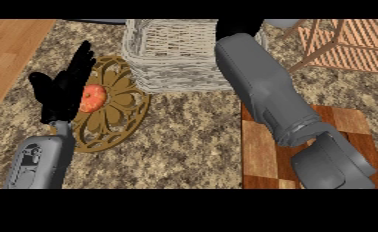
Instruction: Pick the lemon from the cutting board and place it in the basket
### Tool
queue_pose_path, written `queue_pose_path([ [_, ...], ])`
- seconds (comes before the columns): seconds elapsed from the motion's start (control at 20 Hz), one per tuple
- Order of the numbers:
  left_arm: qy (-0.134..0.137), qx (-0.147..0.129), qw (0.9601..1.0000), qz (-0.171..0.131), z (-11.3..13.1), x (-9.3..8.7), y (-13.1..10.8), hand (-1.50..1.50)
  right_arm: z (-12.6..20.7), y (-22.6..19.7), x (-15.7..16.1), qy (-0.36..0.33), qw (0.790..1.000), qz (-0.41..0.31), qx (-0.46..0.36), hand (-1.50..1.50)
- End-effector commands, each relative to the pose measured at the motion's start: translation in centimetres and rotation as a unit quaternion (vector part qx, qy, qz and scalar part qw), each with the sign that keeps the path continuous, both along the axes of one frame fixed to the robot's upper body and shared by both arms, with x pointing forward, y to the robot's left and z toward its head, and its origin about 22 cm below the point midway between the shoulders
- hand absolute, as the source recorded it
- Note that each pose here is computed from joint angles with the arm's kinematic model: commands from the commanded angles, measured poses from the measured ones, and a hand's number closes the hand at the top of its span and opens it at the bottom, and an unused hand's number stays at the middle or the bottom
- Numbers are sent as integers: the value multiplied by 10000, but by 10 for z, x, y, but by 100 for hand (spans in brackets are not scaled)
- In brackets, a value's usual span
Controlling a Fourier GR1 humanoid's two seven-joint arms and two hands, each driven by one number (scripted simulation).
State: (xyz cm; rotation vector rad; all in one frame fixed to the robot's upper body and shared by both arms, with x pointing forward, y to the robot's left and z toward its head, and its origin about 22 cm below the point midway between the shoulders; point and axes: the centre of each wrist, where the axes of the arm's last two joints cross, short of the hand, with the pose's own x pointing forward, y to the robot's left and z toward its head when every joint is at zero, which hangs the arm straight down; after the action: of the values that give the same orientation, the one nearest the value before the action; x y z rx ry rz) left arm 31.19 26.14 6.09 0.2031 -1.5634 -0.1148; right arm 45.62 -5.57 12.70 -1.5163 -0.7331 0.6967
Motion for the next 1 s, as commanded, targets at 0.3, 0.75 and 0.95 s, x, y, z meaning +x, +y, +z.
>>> queue_pose_path([
  [0.3, 68, -47, 9999, 97, -4, 0, 4, 0, -3, 3, -2, 244, 9985, -320, 377, 150],
  [0.75, 46, 29, 10000, 7, 7, 6, 1, 0, -24, -9, -4, 775, 9873, -1150, 772, 150],
  [0.95, -70, -16, 9999, 156, 3, 5, 0, 0, -2, 3, -2, -78, 9908, -1022, 883, -150],
])
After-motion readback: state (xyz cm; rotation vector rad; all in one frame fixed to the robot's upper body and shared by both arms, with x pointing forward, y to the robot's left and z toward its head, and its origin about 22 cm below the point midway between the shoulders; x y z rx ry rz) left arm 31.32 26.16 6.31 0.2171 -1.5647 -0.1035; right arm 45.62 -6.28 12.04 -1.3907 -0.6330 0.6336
